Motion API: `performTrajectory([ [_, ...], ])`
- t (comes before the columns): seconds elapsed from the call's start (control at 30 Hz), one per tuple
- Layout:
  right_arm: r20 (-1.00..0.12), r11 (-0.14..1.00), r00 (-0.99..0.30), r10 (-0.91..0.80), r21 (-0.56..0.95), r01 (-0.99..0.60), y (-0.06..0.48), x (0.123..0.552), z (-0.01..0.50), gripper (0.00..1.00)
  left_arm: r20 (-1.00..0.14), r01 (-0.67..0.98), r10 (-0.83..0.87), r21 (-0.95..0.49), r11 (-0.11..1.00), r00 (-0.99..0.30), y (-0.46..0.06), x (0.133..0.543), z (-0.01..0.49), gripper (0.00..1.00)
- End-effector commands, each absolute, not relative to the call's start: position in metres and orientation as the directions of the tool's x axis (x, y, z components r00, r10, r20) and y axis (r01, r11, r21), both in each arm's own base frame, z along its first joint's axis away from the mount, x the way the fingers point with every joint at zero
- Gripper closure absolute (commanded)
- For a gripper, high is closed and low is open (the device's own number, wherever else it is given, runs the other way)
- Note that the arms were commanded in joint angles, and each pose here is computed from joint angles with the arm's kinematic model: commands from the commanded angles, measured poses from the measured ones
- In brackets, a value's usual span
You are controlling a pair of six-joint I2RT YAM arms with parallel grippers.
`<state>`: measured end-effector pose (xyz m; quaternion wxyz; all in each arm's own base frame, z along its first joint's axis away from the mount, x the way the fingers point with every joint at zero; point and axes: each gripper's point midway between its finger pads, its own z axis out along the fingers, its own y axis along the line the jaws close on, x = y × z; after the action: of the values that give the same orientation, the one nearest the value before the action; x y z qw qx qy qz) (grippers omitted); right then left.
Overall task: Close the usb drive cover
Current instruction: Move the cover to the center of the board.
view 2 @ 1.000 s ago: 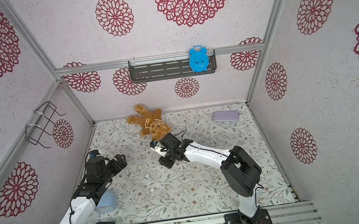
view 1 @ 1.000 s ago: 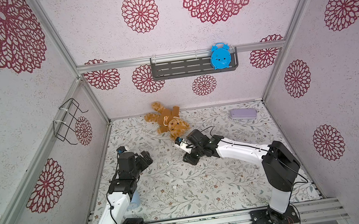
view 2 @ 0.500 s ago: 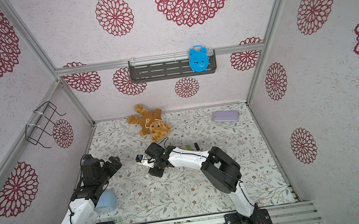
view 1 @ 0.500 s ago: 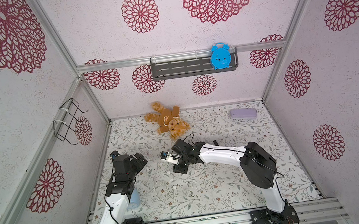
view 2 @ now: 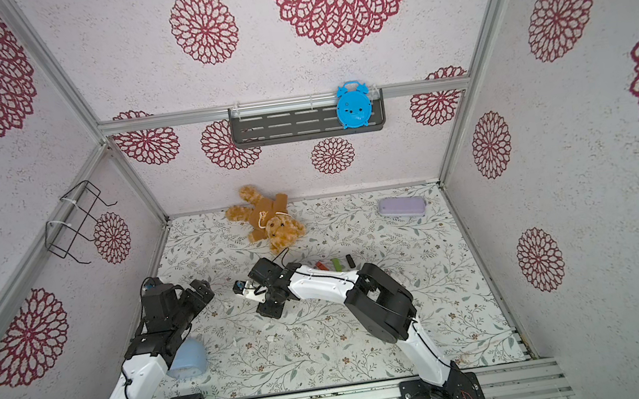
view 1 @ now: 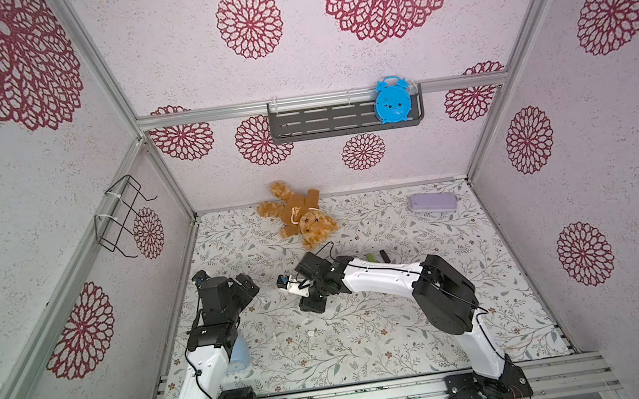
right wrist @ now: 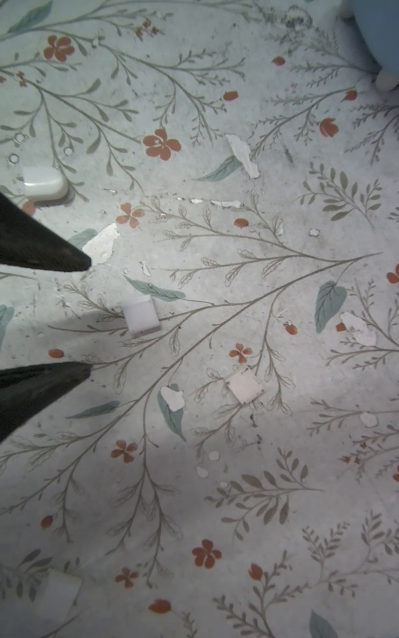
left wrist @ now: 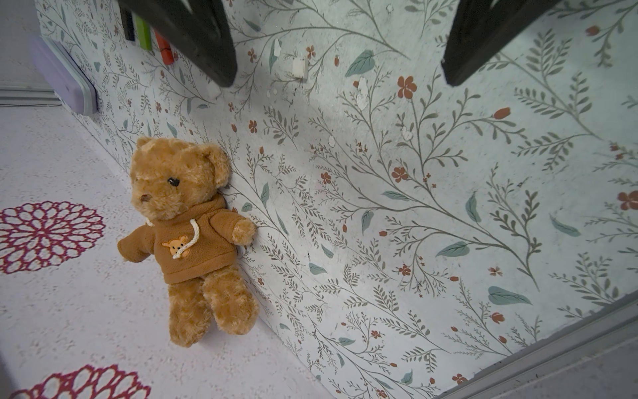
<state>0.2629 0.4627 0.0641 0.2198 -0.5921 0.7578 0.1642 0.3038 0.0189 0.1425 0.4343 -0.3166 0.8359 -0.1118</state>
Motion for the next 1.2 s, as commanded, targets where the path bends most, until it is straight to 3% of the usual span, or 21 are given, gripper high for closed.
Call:
performTrajectory([
  [0.0,-0.536,0.228,-0.173,-0.827,-0.037,-0.973,0.47,0.269,0.07,0.51,-0.661,-0.45,-0.632,-0.459,0.766,-0.403,0.025,0.301,0.144,0.03],
  [0.17,-0.524,0.21,-0.154,-0.837,-0.048,-0.976,0.474,0.273,0.067,0.5,-0.668,-0.452,-0.63,-0.456,0.767,-0.396,0.027,0.299,0.146,0.03],
  [0.43,-0.502,0.091,-0.085,-0.861,0.013,-0.996,0.48,0.257,0.062,0.49,-0.67,-0.457,-0.632,-0.456,0.764,-0.388,0.03,0.298,0.146,0.03],
  [1.17,-0.446,0.011,0.001,-0.895,-0.025,-1.0,0.478,0.26,0.035,0.51,-0.673,-0.461,-0.636,-0.459,0.759,-0.378,0.033,0.296,0.146,0.03],
])
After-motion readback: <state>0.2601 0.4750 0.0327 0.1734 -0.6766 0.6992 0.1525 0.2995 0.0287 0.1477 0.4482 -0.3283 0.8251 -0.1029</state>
